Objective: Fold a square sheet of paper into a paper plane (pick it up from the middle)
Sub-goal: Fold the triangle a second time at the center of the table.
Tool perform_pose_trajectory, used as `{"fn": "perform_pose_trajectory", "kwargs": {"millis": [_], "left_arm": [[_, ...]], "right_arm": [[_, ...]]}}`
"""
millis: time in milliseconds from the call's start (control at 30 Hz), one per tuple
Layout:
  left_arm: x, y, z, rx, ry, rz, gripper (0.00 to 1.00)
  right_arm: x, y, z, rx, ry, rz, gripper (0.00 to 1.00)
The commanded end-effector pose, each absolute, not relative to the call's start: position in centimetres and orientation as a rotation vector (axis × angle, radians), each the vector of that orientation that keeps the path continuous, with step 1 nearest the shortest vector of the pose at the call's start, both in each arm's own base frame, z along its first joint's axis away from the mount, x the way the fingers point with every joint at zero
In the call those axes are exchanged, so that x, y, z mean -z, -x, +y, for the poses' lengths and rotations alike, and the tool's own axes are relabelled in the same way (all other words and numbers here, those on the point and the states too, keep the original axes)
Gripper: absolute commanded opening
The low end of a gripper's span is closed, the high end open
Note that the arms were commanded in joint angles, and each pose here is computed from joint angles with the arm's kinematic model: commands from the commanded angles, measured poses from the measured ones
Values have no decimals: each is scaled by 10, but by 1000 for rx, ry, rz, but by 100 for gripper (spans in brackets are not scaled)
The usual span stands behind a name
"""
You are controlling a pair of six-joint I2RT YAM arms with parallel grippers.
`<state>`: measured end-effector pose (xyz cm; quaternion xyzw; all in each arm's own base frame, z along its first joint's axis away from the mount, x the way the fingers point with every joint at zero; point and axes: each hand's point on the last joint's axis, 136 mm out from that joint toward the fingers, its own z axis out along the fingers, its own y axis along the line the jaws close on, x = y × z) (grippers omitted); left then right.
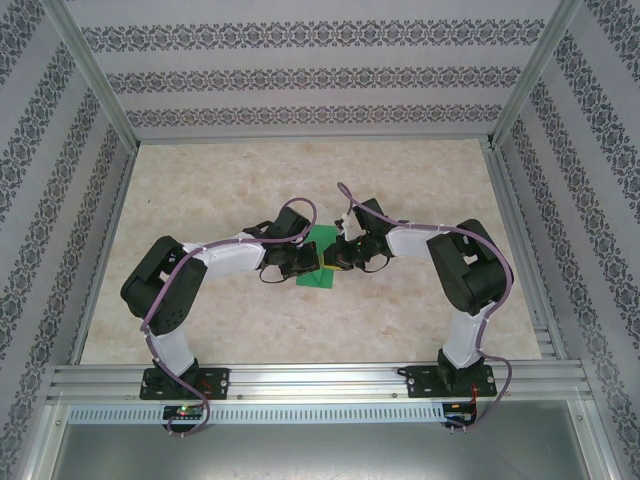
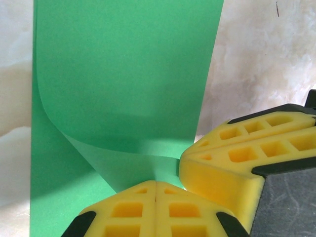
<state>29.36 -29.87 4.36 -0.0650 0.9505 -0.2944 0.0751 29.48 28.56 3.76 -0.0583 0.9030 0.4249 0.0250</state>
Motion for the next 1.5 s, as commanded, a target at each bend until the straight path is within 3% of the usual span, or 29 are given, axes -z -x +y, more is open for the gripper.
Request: {"fn": "perform_pose_trajectory", "kwargs": {"millis": [0, 300, 1467], "left_arm": [[-52, -299, -300, 927, 173, 2811, 1], [-72, -303, -316, 1078, 116, 2726, 9], [-63, -303, -332, 1153, 58, 2767, 10]], "right_arm": [[-41, -304, 287, -1256, 241, 2766, 6], [-34, -322, 268, -1125, 214, 2785, 2], [-21, -336, 252, -1000, 179, 2821, 2]]}}
